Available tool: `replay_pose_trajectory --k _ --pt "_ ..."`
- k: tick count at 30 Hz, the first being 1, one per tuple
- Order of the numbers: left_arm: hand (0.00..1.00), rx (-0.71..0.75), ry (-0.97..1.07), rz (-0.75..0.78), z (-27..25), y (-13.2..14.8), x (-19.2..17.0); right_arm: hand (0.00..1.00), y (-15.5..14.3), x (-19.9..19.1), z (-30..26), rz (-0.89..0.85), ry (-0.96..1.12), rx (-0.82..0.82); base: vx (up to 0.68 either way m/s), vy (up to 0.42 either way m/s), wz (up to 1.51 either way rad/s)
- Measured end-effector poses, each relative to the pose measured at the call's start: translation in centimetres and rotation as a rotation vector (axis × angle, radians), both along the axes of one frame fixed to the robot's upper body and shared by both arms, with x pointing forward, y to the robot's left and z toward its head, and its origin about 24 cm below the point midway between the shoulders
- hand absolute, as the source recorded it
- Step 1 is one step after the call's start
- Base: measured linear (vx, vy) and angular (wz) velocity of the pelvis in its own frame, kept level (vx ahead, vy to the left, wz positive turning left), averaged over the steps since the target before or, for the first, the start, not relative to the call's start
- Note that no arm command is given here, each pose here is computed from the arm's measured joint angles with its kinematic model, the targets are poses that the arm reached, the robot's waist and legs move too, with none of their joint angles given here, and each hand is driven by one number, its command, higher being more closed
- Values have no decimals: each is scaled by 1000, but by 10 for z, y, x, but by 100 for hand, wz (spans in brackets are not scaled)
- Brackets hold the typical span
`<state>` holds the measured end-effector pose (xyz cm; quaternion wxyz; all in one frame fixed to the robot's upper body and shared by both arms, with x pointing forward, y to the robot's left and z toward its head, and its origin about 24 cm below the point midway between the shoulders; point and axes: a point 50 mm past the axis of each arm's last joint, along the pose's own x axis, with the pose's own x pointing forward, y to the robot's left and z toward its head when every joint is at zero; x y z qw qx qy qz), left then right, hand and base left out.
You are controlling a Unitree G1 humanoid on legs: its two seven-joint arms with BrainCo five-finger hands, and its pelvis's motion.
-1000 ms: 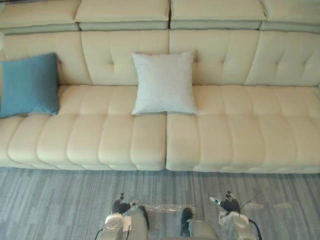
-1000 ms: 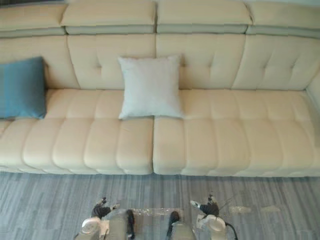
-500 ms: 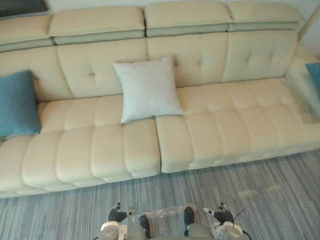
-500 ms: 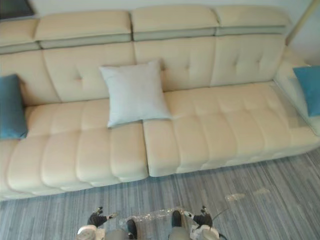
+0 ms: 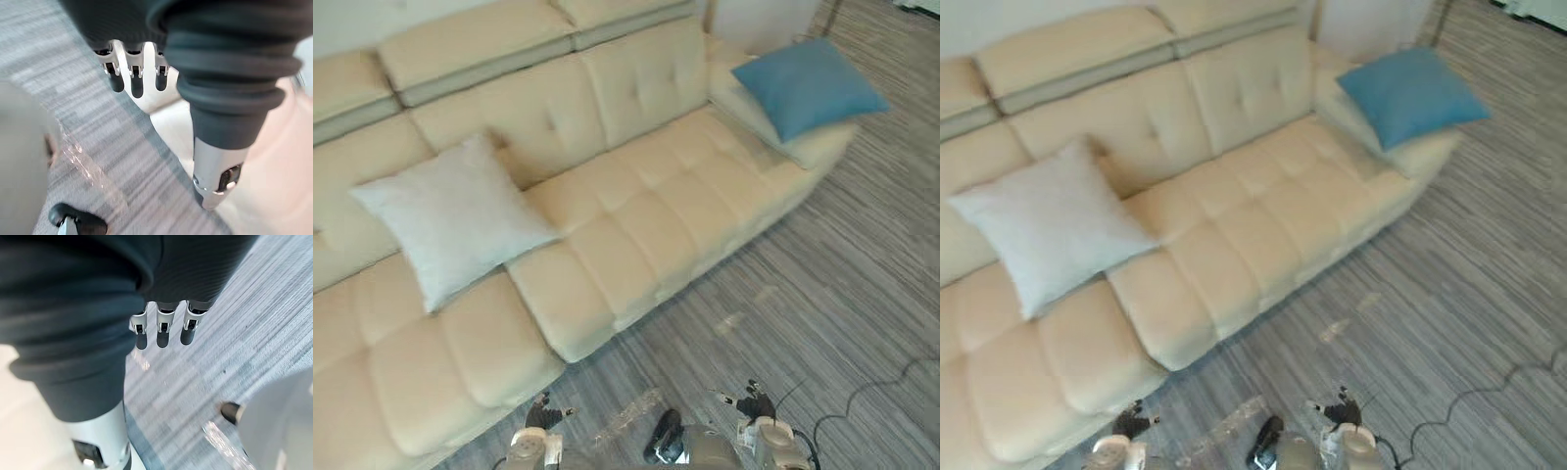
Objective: Pick up cushions and gather them together orderly.
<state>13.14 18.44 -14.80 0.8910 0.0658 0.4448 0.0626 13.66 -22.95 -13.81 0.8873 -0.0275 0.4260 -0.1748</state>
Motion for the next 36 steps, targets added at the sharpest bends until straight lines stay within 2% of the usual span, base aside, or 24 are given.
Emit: replay_pose_trajectory --k 10,14,17,22,26,28,33,36 --pt "0 -47 -37 19 3 -13 6 0 -4 -10 -3 -96 16 5 258 57 -105" --pt "0 -30 -55 19 6 -5 13 0 8 -7 -5 -103 10 31 347 177 -64" --pt "0 -40 -52 37 5 -4 12 0 7 0 -2 -97 -6 25 365 186 -88" --pt "0 -5 -33 -43 5 -3 11 0 9 5 -1 -69 -10 20 395 80 -54" --pt "0 -9 -58 -44 8 -5 20 0 4 15 4 -60 -37 3 401 -114 -30" --pt "0 0 -43 -53 7 -3 17 0 1 4 1 -70 -13 -1 534 -281 13" --pt "0 -71 -37 -49 3 -28 13 0 -14 10 9 -66 -45 -47 500 -286 1" --pt "0 -69 -50 -51 5 -25 15 0 -8 -8 0 -87 11 -30 497 -232 2"
